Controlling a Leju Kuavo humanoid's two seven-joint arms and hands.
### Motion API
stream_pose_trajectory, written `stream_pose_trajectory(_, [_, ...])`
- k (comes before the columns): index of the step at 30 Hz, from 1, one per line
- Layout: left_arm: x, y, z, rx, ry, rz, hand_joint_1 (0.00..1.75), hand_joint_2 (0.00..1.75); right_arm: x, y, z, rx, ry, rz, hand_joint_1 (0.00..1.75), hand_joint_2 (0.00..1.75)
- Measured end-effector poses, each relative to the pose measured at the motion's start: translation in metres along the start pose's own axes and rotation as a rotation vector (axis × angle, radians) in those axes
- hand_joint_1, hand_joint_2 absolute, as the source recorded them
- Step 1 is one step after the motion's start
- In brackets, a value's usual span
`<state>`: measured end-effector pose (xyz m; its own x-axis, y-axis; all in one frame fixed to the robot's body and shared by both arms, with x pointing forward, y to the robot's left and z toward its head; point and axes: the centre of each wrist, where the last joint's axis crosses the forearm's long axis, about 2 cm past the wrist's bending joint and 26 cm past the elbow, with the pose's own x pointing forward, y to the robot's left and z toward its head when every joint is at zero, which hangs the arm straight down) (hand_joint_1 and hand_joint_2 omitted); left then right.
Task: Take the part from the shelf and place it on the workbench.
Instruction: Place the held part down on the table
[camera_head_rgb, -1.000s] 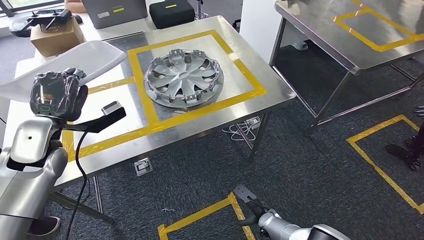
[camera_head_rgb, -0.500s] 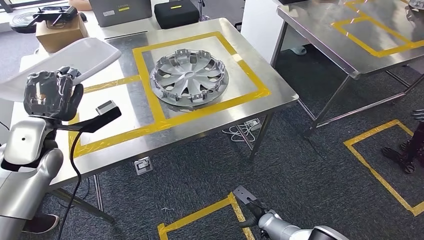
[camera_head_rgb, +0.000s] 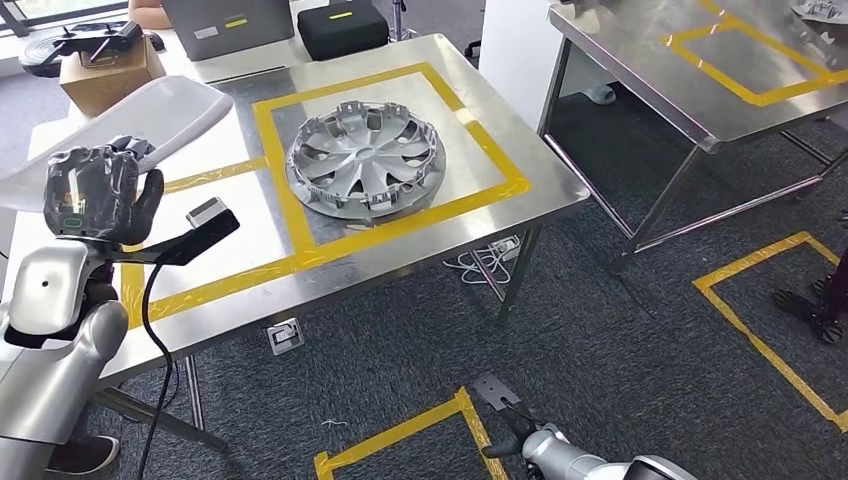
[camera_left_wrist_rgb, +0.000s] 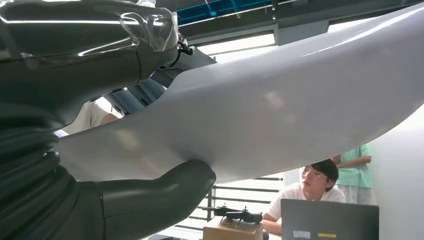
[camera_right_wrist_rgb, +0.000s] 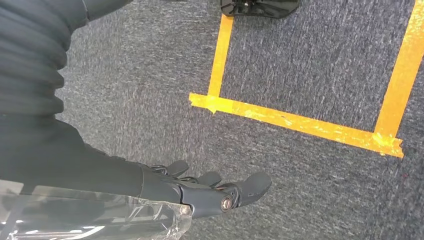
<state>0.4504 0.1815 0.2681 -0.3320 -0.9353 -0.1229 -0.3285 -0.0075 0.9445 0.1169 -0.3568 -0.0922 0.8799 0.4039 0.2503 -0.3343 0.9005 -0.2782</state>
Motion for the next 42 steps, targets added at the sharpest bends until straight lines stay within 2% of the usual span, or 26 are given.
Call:
stream_pose_trajectory(11, [-0.002,0.004,-0.002,0.045,0.005,-0.006,1.75,1.75,-0.002,0.001,0.000,-0.001,0.004,0.002,0.00,1.75])
stream_pose_trajectory(18, [0.000,-0.008,0.005,0.025,0.008,-0.002,1.75,1.75,-0.004,0.002,0.000,-0.003,0.011,0.011,0.00,1.75])
stream_pose_trajectory(27, [-0.003,-0.004,0.001,0.034,0.010,-0.010,1.75,1.75,-0.001,0.001,0.000,-0.009,0.005,0.010,0.00,1.75])
stream_pose_trajectory(42, [-0.004,-0.016,0.007,0.003,-0.021,-0.059,1.75,1.75,-0.004,0.005,0.001,0.000,0.010,0.010,0.00,1.75])
